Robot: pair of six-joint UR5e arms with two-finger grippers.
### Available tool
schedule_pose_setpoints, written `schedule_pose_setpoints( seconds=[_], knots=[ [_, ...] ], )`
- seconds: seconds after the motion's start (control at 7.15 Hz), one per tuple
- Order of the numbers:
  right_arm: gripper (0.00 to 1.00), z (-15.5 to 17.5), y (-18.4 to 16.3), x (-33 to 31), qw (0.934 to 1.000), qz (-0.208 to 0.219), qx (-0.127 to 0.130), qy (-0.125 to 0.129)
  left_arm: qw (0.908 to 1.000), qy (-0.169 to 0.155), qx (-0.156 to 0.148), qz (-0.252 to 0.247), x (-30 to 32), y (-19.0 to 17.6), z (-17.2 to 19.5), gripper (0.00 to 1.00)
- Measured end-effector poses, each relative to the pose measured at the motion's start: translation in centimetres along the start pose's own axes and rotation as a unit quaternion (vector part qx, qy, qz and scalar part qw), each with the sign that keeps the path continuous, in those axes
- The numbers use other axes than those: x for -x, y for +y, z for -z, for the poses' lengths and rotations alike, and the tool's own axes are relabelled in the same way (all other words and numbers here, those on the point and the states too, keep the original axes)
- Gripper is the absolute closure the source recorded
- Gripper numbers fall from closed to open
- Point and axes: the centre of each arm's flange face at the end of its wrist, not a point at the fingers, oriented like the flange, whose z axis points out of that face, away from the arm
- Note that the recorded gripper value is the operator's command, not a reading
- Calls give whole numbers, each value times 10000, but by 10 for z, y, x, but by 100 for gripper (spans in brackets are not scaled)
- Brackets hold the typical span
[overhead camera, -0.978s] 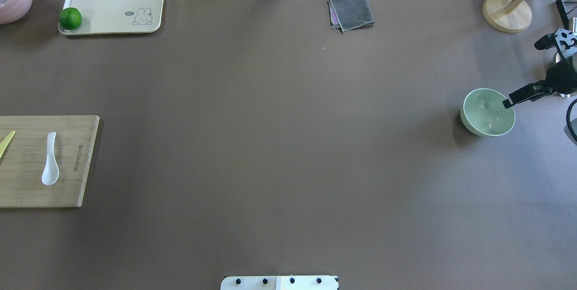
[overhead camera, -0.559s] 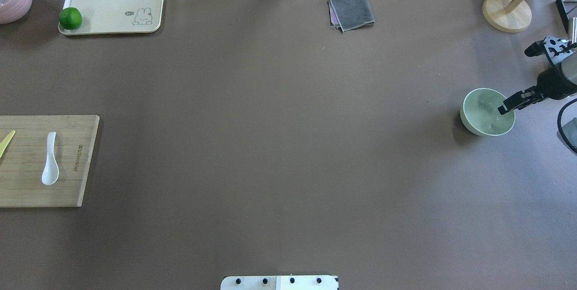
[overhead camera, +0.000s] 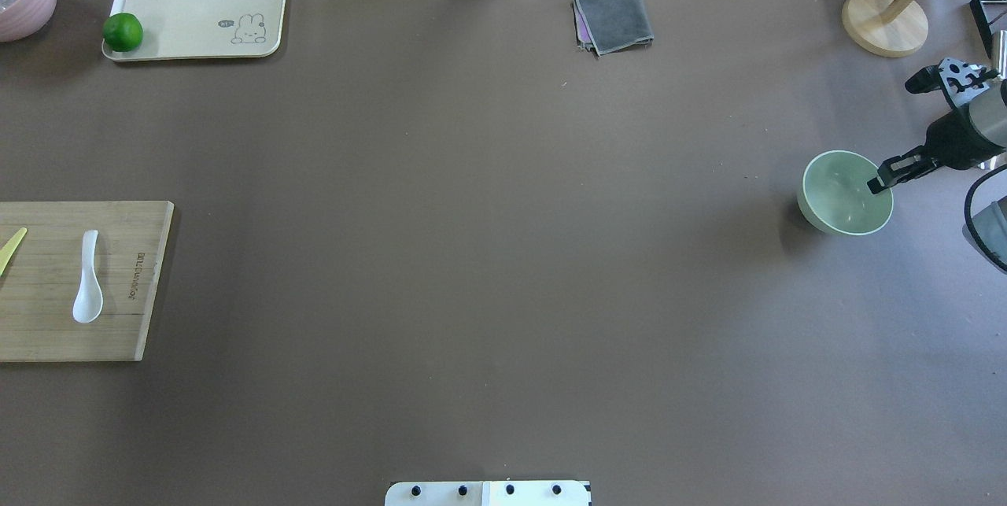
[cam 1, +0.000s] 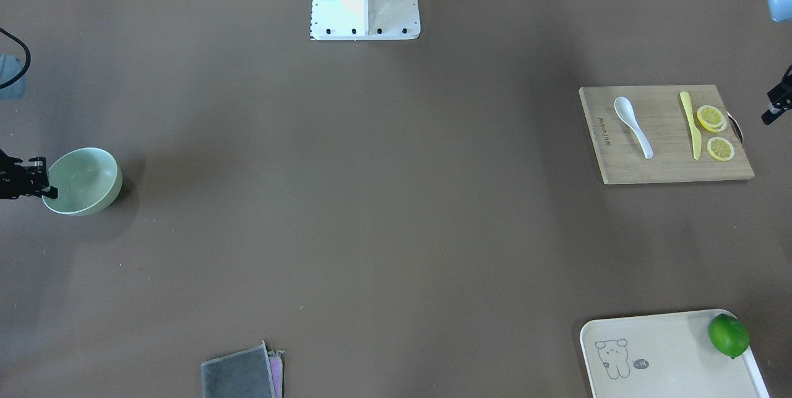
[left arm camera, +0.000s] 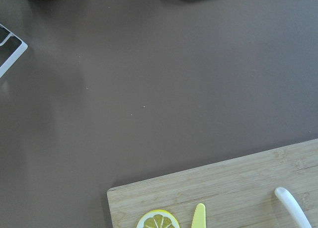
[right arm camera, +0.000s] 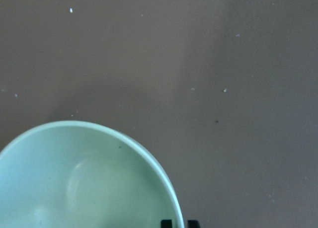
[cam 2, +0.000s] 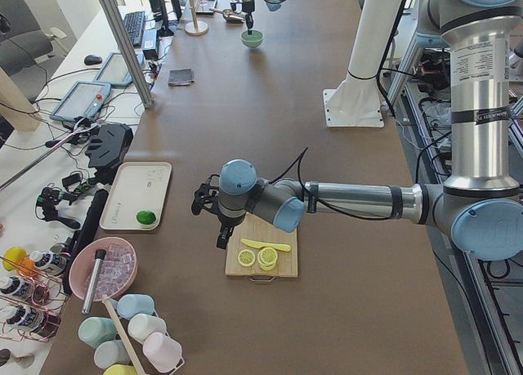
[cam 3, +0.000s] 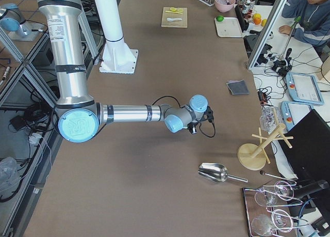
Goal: Place spoon in bowl
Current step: 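Slide the bowl centerward with right gripper while left gripper grasps white spoon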
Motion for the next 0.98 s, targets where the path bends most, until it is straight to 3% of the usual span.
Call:
schedule_pose_setpoints(
  seconds=[0.42, 0.7, 0.98],
  knots=[
    [100, -2, -21, 163, 9949, -878, -151, -475, 9979, 229, -71, 596, -61, -10, -34, 2],
    [100, -45, -10, 310, 9881, -1370, -301, -629, 9937, 393, -32, 1053, -142, -2, -79, 7],
    [100, -79, 12, 402, 9833, -1605, -409, -750, 9922, 338, 125, 1190, -180, 12, -114, 14]
  ],
)
